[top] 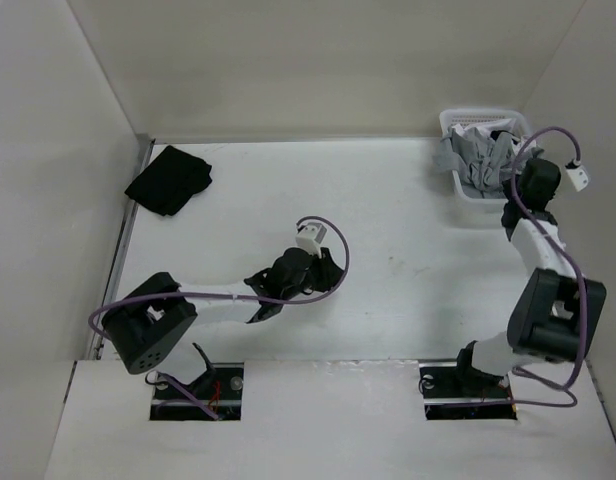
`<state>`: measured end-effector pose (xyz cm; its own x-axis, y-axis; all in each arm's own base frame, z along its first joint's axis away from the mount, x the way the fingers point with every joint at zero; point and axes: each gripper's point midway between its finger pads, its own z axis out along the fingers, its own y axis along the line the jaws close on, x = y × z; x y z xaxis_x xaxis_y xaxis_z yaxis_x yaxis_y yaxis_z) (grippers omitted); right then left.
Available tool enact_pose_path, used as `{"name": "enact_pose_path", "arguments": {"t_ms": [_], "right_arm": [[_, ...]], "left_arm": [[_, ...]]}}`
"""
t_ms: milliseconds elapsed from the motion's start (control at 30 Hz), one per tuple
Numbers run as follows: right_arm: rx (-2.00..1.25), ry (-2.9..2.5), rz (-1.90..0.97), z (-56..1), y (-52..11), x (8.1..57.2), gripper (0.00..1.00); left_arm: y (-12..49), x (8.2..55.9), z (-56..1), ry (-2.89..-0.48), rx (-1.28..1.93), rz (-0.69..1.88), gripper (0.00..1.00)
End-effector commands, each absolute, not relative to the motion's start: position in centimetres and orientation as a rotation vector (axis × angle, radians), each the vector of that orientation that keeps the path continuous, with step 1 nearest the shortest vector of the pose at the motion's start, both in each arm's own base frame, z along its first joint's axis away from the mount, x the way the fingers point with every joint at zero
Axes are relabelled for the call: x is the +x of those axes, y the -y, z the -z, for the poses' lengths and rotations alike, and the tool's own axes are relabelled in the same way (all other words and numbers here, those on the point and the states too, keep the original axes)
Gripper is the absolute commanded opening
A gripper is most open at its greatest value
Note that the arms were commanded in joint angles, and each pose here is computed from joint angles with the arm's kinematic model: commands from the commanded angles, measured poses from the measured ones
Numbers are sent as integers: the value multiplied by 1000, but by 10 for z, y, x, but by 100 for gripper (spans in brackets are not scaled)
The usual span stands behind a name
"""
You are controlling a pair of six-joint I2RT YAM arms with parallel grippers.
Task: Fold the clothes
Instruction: Grab the tank top from the pile
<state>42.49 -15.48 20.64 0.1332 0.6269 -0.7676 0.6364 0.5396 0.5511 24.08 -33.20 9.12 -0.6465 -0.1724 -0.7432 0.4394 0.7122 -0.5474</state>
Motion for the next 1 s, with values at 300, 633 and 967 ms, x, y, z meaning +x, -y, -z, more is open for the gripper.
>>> {"name": "enact_pose_path", "arguments": {"t_ms": [300,633,967], "right_arm": [[1256,-1551,-178,-183,237,510,55],[1333,-1593,-247,-151,233,528,50],[1337,-1638,-224,-135,216,544,33]], "left_arm": [[335,256,-105,-1995,172,1007,44],[335,262,-99,-2022,130,1065,44],[331,266,-97,-2028,101,1068,44]]}}
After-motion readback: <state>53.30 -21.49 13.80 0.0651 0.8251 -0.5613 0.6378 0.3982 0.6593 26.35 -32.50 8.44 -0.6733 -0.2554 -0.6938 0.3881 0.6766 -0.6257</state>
